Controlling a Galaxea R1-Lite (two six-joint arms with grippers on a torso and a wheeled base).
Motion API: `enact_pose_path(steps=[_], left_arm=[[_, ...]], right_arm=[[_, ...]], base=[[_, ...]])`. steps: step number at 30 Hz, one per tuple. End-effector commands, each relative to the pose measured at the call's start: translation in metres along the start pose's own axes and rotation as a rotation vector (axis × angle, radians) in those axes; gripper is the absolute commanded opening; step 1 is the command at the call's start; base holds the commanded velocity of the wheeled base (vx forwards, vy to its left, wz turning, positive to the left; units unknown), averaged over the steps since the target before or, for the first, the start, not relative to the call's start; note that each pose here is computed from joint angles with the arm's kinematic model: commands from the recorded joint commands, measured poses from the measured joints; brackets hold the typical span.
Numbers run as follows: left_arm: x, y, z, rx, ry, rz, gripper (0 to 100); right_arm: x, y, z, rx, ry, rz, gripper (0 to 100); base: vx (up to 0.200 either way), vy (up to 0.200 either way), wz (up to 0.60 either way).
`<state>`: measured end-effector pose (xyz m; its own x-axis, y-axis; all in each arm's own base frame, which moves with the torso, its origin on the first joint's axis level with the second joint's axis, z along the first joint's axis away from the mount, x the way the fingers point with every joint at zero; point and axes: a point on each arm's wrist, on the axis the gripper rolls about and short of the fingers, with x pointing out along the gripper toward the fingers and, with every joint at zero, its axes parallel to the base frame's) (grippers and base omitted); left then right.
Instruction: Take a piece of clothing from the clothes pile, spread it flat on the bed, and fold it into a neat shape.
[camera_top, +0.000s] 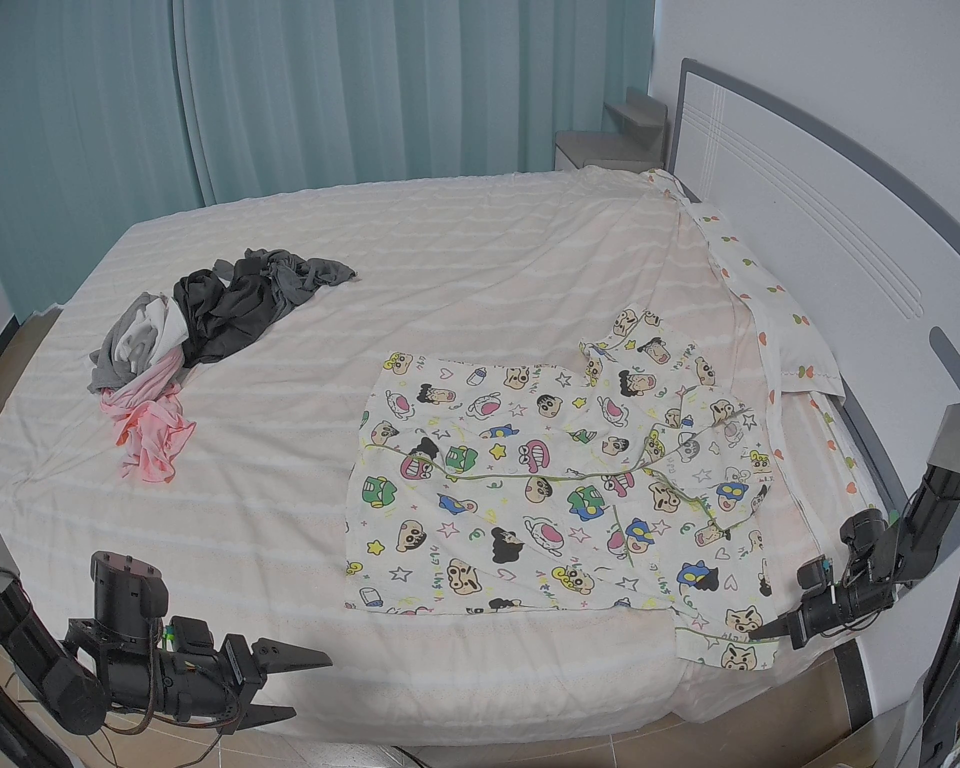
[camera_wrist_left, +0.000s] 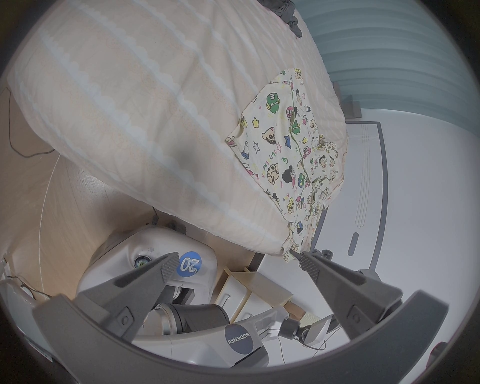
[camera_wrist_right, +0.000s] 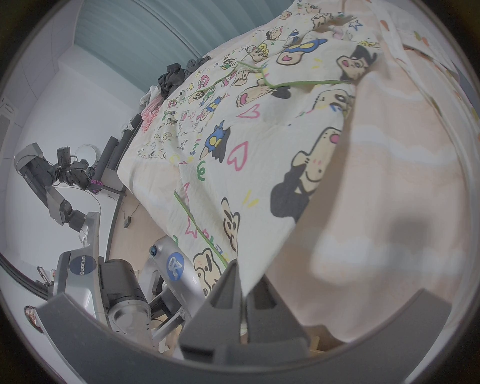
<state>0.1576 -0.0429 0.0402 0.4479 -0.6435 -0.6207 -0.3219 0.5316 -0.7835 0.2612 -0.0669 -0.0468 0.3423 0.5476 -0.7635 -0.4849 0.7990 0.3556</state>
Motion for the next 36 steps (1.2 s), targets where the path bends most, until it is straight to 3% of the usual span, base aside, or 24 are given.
enact_pose_path(steps=[1,7,10,15,17,22,27,28,36], left_arm=[[-0.001,0.003,-0.003,-0.009,0.006,0.01,100],[-0.001,0.002,-0.002,-0.004,0.002,0.005,100],[0.005,-0.014,0.008,0.039,-0.049,-0.033,100],[0.044,-0.055,0.036,0.031,-0.304,0.026,100],[0.063,-0.063,0.042,0.042,-0.349,0.077,100],[0.11,-0.074,0.046,0.065,-0.307,0.195,100],[0.134,-0.067,0.056,0.086,-0.33,0.26,100],[0.143,-0.057,0.056,0.143,-0.306,0.309,100],[0.148,-0.055,0.056,0.179,-0.291,0.326,100]], right_arm=[[-0.006,-0.002,-0.007,0.026,-0.004,-0.01,0],[-0.008,0.003,-0.011,0.03,-0.001,0.002,0],[-0.006,0.004,-0.012,0.028,-0.017,0.028,0],[-0.006,0.004,-0.011,0.048,-0.079,0.108,0],[-0.006,0.005,-0.011,0.054,-0.081,0.118,0],[-0.003,0.003,-0.013,0.057,-0.082,0.124,0],[0.0,0.002,-0.014,0.057,-0.087,0.137,0],[0.0,0.002,-0.014,0.055,-0.09,0.136,0],[0.002,0.002,-0.017,0.046,-0.097,0.132,0]], base=[[0.0,0.0,0.0],[0.0,0.0,0.0],[0.0,0.0,0.0],[0.0,0.0,0.0],[0.0,0.0,0.0],[0.0,0.0,0.0],[0.0,0.0,0.0],[0.0,0.0,0.0],[0.0,0.0,0.0]])
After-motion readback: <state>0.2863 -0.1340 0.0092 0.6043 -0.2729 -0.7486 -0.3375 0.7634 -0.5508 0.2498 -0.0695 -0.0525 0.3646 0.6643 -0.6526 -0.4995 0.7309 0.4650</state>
